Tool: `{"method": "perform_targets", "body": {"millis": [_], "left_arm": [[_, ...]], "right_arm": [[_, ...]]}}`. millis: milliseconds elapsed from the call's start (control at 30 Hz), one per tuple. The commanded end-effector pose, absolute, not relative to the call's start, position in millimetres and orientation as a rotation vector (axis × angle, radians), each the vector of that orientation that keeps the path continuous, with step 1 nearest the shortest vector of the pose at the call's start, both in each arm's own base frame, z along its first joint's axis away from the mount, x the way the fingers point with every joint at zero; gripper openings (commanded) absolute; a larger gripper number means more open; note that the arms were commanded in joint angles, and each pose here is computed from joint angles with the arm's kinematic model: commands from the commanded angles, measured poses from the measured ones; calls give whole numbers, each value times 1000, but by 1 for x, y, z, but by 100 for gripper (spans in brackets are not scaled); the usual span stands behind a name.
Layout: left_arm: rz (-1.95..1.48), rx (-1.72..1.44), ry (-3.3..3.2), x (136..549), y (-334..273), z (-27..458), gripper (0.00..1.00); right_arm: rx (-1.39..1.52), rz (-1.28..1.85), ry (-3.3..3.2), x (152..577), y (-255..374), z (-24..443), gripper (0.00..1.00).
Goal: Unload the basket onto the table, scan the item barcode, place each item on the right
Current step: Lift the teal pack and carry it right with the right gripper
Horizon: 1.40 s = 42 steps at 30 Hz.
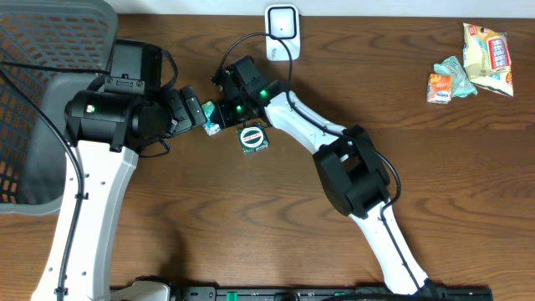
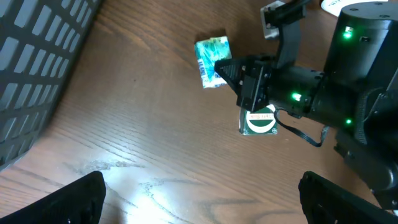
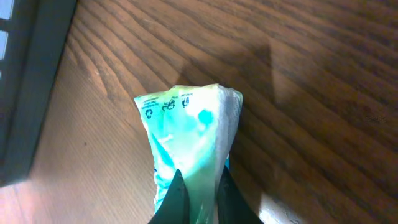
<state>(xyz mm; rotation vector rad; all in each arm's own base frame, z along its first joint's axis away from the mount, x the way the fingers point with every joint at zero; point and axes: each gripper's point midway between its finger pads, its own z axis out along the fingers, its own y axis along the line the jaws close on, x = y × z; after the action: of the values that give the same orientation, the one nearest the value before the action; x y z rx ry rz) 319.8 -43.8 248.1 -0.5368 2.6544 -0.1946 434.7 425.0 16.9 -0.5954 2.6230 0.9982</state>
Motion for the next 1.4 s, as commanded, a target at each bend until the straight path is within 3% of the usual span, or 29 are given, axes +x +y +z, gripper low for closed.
{"method": "perform_targets", "body": {"millis": [0, 200, 333, 633, 967, 1367], "left_arm": [[-184, -532, 2643, 320, -41, 252, 98], [-184, -532, 2643, 320, -41, 252, 97], [-184, -532, 2643, 320, -41, 252, 98], [-184, -532, 2643, 320, -41, 252, 98], [-184, -532, 2643, 320, -41, 252, 98], [-184, -532, 2643, 320, -41, 252, 98]], "right_arm": [[-565, 1133, 2678, 434, 407, 10, 1], [-556, 1806, 2513, 432, 375, 71, 1], [-519, 2029, 2386, 444, 341, 98, 1], [-373, 2132, 2255, 472, 262, 121, 1], [-400, 1971, 2115, 435, 171, 178, 1], [-395, 2019, 2034, 423, 176, 195, 1]]}}
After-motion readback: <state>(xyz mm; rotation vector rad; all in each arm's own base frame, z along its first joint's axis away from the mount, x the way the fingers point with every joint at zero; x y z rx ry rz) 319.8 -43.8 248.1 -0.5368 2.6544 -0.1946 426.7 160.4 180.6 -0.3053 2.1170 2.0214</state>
